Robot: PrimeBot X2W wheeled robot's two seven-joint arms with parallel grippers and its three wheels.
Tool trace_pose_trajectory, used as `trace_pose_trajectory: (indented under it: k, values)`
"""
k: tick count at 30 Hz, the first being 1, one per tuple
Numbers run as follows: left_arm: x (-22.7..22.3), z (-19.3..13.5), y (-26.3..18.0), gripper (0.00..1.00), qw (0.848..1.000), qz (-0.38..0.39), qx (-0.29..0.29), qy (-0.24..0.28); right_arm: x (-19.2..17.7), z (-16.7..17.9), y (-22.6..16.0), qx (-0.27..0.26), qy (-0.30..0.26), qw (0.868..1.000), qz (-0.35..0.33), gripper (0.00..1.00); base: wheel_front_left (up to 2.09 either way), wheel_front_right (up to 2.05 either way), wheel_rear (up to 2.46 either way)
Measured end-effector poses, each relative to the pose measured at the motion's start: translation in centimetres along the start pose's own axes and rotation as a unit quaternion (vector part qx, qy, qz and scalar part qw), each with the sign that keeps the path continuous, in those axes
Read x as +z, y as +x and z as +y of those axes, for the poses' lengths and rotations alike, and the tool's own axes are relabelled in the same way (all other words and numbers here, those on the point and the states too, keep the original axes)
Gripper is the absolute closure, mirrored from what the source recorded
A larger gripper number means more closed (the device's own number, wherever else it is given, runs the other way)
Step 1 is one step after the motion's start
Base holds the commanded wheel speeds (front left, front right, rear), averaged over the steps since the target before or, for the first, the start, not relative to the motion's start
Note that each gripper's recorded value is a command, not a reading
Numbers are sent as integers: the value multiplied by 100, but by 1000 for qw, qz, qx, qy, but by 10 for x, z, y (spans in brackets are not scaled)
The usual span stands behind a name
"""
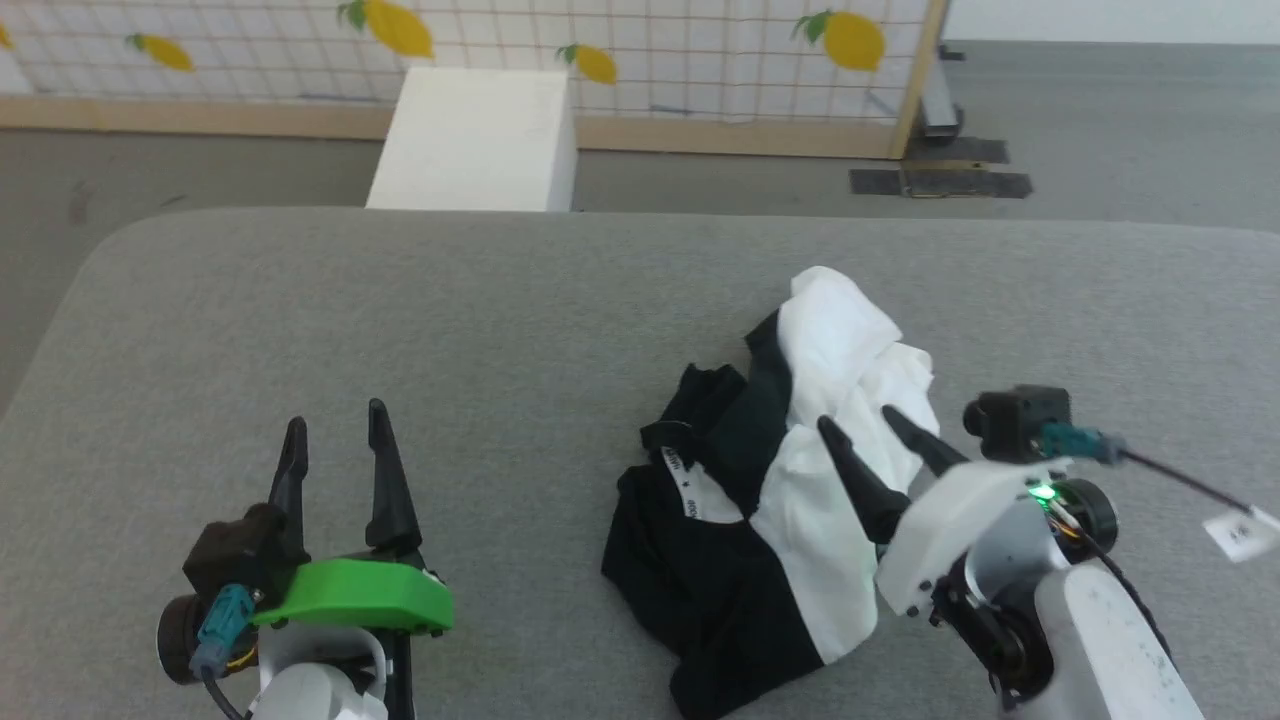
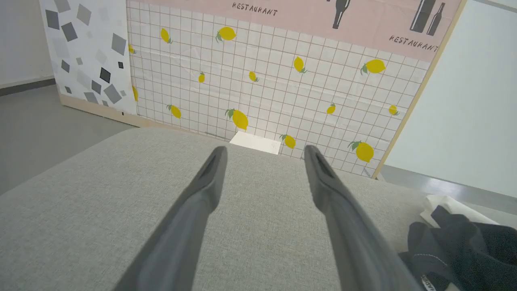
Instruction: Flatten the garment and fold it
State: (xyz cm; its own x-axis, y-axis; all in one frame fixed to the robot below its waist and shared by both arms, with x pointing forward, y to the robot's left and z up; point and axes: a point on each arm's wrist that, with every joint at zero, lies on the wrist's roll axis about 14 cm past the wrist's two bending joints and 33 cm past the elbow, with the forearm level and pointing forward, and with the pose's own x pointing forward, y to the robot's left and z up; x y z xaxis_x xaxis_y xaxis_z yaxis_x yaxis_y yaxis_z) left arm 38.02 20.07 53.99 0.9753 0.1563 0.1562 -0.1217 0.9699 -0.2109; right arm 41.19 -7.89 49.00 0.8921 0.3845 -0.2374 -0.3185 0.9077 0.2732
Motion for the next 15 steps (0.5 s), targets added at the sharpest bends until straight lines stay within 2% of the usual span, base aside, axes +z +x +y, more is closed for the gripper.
trace_pose_trajectory:
  k: [2,6,8,9,11,15]
  values:
    - [-2,7,-4,0,1000,2,10,3,-15,8,11,16,13,998,57,0,0,0,0]
    - [-5,20,-10,0,1000,8,27,10,-17,18,29,35,6,995,93,0,0,0,0]
    - [-10,24,-13,0,999,16,32,9,-16,23,37,44,0,994,99,63,0,0,0]
    - [-12,26,-14,0,999,19,34,10,-14,25,40,46,-5,994,95,100,0,0,0]
    - [-15,31,-17,0,999,24,40,11,-7,26,45,47,-8,996,78,100,0,0,0]
    - [-18,37,-21,0,998,30,45,13,30,6,43,14,-16,1000,-15,100,0,0,0]
